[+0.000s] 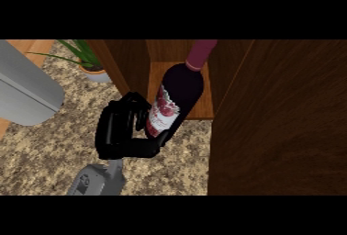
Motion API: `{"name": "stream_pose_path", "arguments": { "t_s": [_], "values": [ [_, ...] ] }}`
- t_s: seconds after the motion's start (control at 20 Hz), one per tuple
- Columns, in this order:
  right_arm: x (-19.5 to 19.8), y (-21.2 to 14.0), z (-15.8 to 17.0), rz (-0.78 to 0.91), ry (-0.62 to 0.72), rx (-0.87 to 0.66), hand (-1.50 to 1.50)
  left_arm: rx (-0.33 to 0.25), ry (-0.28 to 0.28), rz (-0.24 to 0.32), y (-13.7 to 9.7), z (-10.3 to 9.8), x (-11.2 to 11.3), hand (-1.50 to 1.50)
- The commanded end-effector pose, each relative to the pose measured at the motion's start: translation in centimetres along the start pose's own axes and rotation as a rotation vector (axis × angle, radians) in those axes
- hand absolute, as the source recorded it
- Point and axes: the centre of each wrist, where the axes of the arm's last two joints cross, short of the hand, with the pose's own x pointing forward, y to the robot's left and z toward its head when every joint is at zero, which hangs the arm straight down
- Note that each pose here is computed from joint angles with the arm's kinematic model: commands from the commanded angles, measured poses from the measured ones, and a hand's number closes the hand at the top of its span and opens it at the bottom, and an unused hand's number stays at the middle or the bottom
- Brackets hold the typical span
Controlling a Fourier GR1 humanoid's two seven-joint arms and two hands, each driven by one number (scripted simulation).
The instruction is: Pick up the wine, place it into the cabinet and close the cabinet
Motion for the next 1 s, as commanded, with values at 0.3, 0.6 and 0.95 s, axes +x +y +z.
{"name": "stream_pose_path", "arguments": {
  "t_s": [0.3, 0.6, 0.95],
  "values": [
    [-1.0, 1.2, 0.4, 0.018, -0.008, -0.003, -1.5, -0.038, 0.047, -0.141, -2.6, -2.7, -3.3, 1.5],
    [-0.8, 0.7, 0.4, 0.013, -0.004, -0.008, -1.5, 0.024, 0.061, -0.132, -3.3, -1.4, -4.9, 1.5],
    [-0.7, -2.0, 0.2, 0.011, -0.025, -0.009, -1.5, 0.081, 0.082, -0.171, -3.4, -4.1, -7.3, 1.5]
  ]
}}
